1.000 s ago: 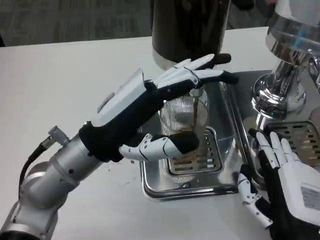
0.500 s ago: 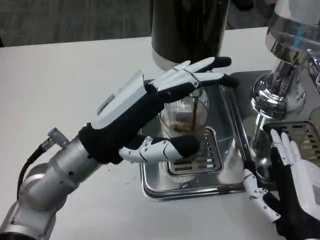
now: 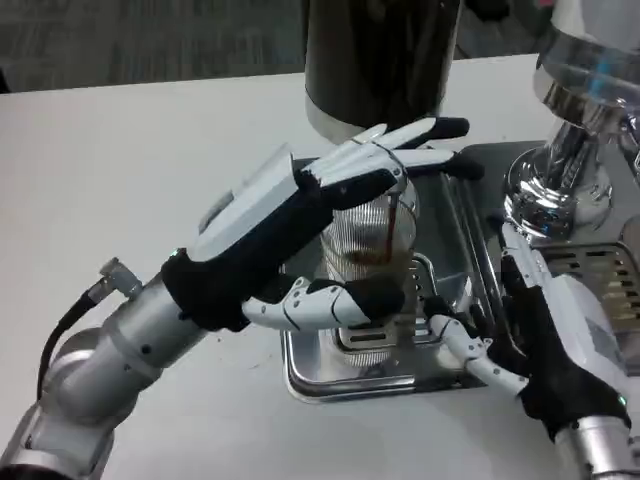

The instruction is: Grasp the cup under the faucet to collect the drink, then remove the cup.

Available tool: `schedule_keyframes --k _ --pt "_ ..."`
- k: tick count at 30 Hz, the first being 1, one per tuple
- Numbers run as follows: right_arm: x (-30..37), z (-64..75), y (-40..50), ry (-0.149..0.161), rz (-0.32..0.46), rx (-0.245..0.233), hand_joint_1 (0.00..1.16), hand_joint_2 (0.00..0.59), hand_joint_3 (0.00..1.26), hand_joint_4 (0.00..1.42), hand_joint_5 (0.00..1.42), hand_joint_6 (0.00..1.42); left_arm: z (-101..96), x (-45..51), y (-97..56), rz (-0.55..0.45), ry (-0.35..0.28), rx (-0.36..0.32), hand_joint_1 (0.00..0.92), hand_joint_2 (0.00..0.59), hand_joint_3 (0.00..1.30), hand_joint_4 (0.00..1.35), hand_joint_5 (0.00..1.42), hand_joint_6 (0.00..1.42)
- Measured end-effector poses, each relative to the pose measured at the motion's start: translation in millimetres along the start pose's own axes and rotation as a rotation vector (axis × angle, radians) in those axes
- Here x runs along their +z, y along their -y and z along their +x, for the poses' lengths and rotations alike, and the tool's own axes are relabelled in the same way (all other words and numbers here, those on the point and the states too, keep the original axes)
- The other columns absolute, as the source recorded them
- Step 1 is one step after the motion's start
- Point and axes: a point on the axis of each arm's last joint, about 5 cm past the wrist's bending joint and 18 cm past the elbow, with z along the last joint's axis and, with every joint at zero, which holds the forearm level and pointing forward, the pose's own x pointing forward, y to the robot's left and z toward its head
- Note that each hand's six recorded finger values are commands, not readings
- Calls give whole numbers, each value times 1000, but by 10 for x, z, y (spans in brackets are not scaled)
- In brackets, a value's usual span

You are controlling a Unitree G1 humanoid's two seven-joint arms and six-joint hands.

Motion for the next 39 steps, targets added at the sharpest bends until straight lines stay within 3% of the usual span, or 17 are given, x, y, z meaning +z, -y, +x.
schedule_keyframes --k 3,8,16,20,24,39 --pt "-10 38 -16 -14 20 28 383 221 0 0 0 10 -3 0 -5 2 -1 2 0 172 268 91 220 155" --pt "18 129 -3 -1 21 43 410 219 0 0 0 2 -11 -1 -16 7 -5 9 0 198 275 103 222 156" --pt "54 291 -1 -10 12 78 425 213 0 0 0 0 -22 3 -13 8 -9 21 0 177 281 104 231 145" --pt "90 328 -11 0 17 96 429 212 0 0 0 0 -22 7 -13 10 -14 29 0 176 281 104 231 143" --pt "86 356 -32 -14 38 119 430 210 0 0 0 0 -19 15 -9 21 -14 25 0 176 281 104 231 142" --pt "117 425 -33 -2 53 140 435 211 0 0 0 0 -41 29 -18 31 -38 49 0 166 273 97 231 134"
